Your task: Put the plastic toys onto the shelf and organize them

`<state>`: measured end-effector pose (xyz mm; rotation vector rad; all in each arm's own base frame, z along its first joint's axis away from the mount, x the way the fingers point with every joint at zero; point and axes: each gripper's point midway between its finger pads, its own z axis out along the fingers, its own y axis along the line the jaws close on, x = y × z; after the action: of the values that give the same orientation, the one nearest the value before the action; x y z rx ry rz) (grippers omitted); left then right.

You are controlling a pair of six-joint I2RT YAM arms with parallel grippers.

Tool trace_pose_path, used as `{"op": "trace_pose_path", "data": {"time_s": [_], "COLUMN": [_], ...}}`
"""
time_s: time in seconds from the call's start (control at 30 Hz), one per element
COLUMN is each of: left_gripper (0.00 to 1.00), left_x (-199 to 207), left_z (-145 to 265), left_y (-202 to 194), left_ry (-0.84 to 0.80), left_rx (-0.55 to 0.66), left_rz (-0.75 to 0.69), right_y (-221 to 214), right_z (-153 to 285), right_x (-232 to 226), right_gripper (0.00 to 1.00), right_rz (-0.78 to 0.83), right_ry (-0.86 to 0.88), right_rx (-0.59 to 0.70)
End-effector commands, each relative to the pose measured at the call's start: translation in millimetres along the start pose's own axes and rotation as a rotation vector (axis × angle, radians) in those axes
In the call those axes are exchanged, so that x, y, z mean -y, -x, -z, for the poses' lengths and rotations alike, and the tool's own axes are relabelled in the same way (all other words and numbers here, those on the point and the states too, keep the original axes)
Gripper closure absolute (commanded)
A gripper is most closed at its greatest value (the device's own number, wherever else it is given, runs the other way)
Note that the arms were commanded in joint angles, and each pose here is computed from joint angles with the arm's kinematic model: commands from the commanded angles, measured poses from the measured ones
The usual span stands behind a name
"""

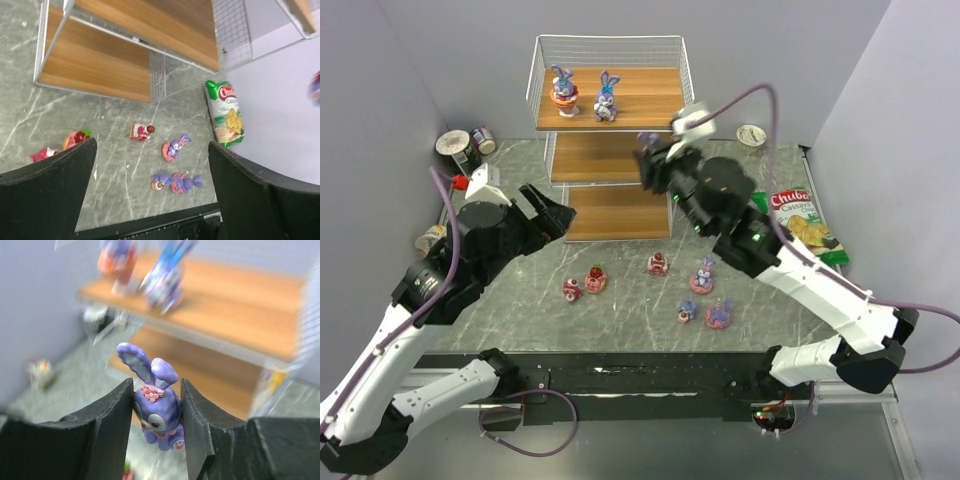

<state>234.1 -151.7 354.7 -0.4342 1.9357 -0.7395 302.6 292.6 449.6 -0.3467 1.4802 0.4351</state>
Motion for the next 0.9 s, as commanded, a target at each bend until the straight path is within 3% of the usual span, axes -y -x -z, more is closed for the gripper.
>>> {"op": "trace_pose_path", "data": {"time_s": [0.0,0.33,0.87], "left_gripper": [0.01,0.04,0.04], "left_x": [8.6,0.8,-1.8], "left_z": [-3.1,-17.0,-35.0], "left_y": [7.9,-14.1,-31.5], "left_ry": [-0.076,-0.077,-0.079], "left_rx": [0.067,0.000,-0.066], "left_rz": [-0.051,-0.127,-0.172], "right_y": [70.4,106.9,78.7], "right_z": [4.8,-29.6,-80.7], "right_x": [20.1,34.8,55.6], "right_gripper": [1.00,1.00,1.00], "right_rz": [-0.027,-0.037,-0.024], "right_ry": [-0.013,-0.027,-0.121], "right_rx": [0.175,0.272,0.251]}}
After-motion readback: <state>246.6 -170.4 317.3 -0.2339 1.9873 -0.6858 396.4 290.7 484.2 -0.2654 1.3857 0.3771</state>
